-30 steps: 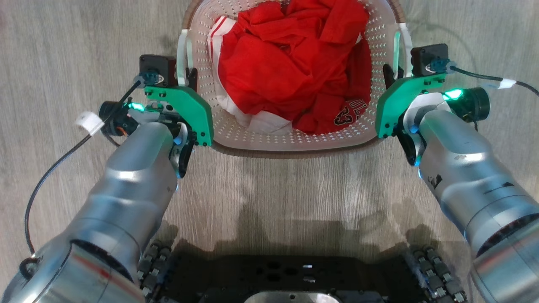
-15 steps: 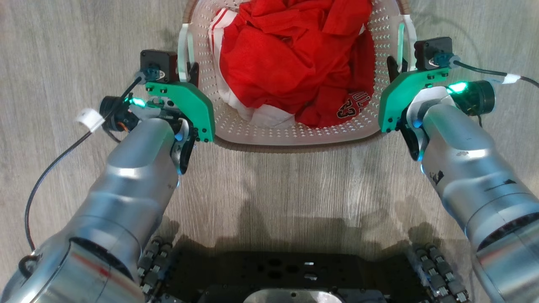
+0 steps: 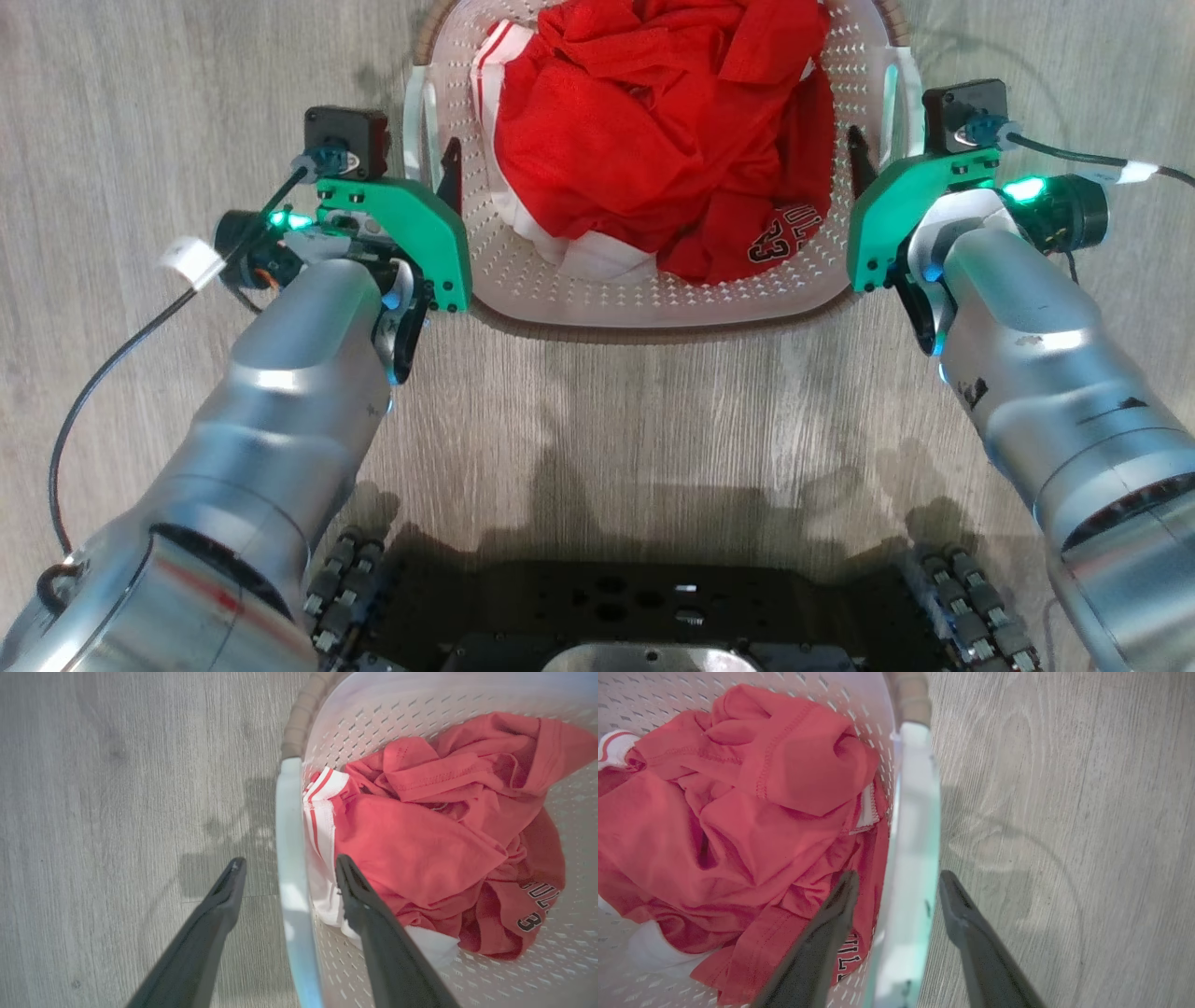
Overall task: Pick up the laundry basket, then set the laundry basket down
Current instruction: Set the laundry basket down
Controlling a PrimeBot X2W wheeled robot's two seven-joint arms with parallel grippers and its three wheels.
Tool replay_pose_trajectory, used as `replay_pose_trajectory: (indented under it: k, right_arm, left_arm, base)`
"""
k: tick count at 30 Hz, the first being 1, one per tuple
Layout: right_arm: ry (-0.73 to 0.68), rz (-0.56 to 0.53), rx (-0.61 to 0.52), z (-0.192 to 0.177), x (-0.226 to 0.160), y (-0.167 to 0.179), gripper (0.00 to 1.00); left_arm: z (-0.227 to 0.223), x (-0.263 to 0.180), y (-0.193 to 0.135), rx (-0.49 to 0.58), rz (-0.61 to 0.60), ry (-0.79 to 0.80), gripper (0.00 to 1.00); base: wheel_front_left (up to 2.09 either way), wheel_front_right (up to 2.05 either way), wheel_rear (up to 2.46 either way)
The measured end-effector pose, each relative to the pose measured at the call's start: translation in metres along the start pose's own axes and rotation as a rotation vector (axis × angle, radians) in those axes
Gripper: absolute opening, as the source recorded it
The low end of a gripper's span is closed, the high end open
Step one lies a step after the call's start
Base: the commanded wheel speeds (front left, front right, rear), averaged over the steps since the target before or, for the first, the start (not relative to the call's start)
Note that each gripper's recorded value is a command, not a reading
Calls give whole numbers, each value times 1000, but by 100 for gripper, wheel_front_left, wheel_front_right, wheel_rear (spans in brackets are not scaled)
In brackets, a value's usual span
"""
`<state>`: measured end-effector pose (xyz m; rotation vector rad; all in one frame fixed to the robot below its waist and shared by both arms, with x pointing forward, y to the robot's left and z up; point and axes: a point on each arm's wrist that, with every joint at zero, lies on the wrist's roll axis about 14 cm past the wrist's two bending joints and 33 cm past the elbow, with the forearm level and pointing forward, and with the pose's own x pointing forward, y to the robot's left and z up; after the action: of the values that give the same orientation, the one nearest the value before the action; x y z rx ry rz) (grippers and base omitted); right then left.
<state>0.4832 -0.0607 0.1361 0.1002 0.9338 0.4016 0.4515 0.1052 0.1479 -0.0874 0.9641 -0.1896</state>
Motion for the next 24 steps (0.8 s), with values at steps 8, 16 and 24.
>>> replay_pose_trajectory:
  k: [8, 16, 24]
  right_arm:
    - [-17, -1, -6, 9, -3, 1, 100]
    - [-63, -2, -25, 29, -13, 3, 100]
    - [-219, -6, -49, 88, -33, 6, 100]
  left_arm:
    - [7, -4, 3, -10, 22, -15, 100]
    - [29, -10, 1, -10, 32, -69, 100]
    - [78, -30, -4, -60, 30, -232, 100]
  base:
    - [0, 0, 0]
    - [0, 0, 0]
    - [0, 0, 0]
